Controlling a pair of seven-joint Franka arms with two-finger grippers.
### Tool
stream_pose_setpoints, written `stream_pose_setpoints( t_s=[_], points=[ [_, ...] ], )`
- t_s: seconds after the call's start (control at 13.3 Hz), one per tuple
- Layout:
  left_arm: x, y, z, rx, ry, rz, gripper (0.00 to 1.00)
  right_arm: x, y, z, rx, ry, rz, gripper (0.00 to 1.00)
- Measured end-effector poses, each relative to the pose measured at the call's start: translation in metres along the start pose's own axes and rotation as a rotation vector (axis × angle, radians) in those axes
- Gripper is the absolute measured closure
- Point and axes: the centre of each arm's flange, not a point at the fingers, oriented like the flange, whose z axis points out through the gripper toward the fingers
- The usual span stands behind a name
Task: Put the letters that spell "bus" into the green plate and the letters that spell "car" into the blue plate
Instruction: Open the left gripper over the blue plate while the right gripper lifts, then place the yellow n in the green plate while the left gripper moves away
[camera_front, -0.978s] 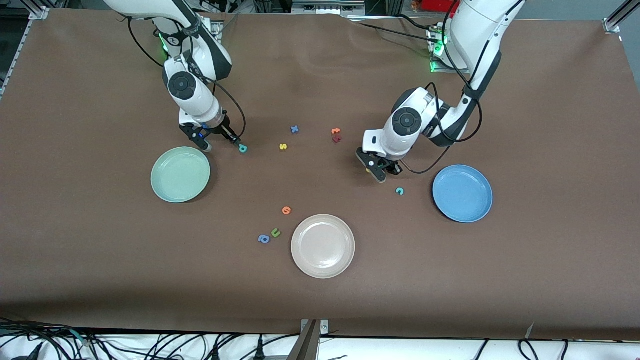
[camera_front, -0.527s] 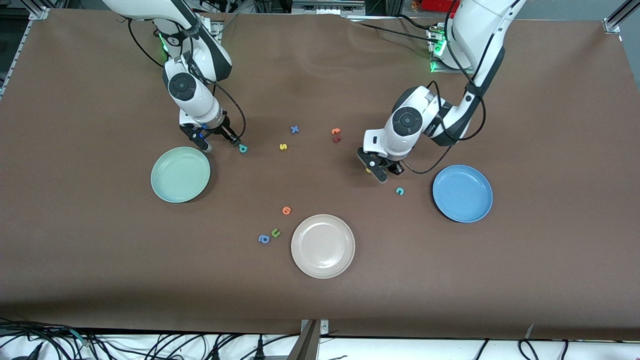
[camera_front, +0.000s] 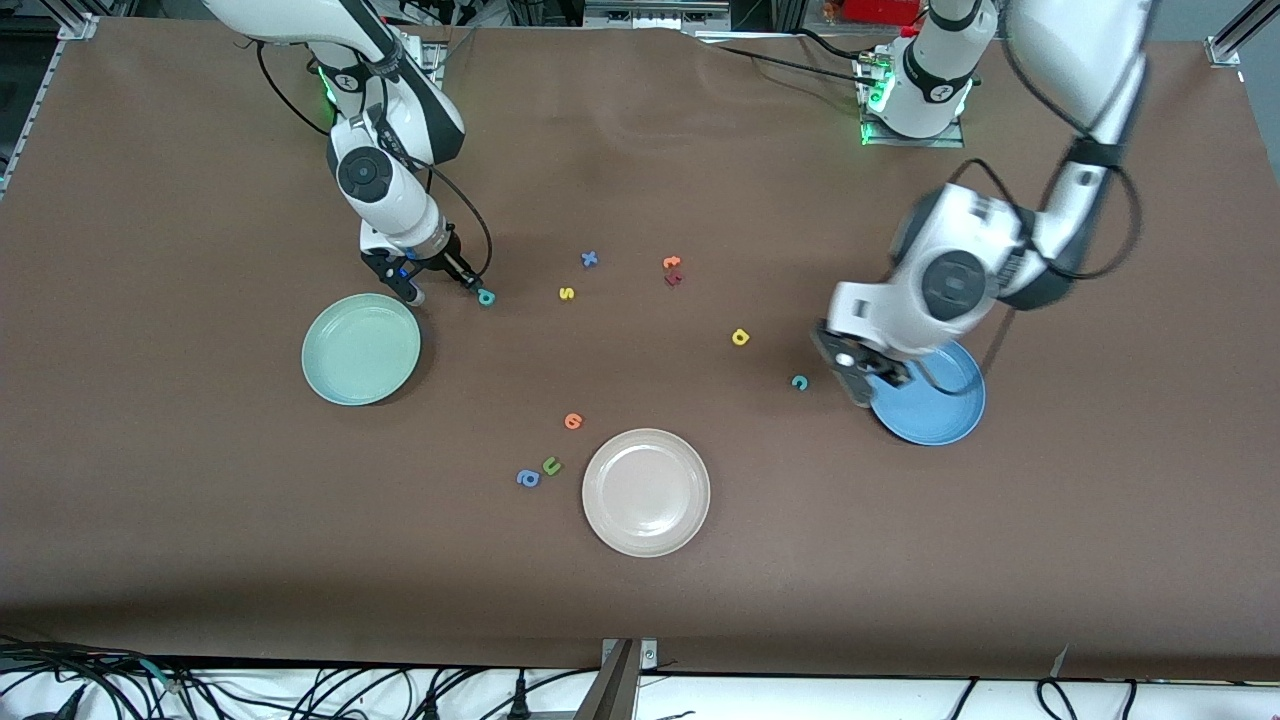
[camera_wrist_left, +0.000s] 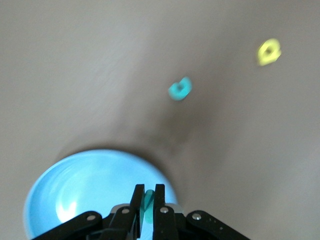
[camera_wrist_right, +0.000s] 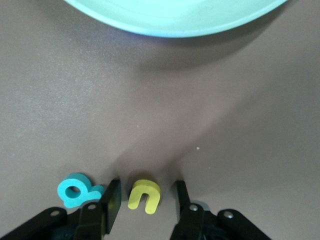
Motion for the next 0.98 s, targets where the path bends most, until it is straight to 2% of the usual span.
stream_pose_setpoints(
  t_s=[0.08,0.15,0.23,0.3,0.6,0.83,0.98],
  points=[
    [-0.022,-0.022,0.006,-0.013,0.002,0.025,0.89,0.0,0.0,0.0,0.0,0.0,0.0,0.5],
    [-0.04,-0.038,0.015,-0.029,0.002,0.041,0.89,0.0,0.0,-0.001,0.002,0.002,0.0,0.57],
    [-0.051,-0.05,0.025,-0.044,0.002,0.045,0.84,0.0,-0.001,-0.002,0.003,0.003,0.0,0.67],
    [-0.056,-0.056,0.033,-0.055,0.002,0.046,0.74,0.0,-0.001,-0.002,0.003,0.003,-0.001,0.74],
    [-0.046,-0.06,0.03,-0.044,0.019,0.07,0.35,0.001,0.0,-0.003,-0.005,0.001,0.001,0.74],
    [-0.029,-0.054,0.002,-0.041,0.036,0.082,0.04,0.019,-0.001,-0.026,-0.123,-0.022,0.01,0.74],
    [-0.02,-0.047,-0.036,-0.088,0.035,0.034,0.0,0.042,-0.004,-0.074,-0.193,-0.025,-0.004,0.74]
  ],
)
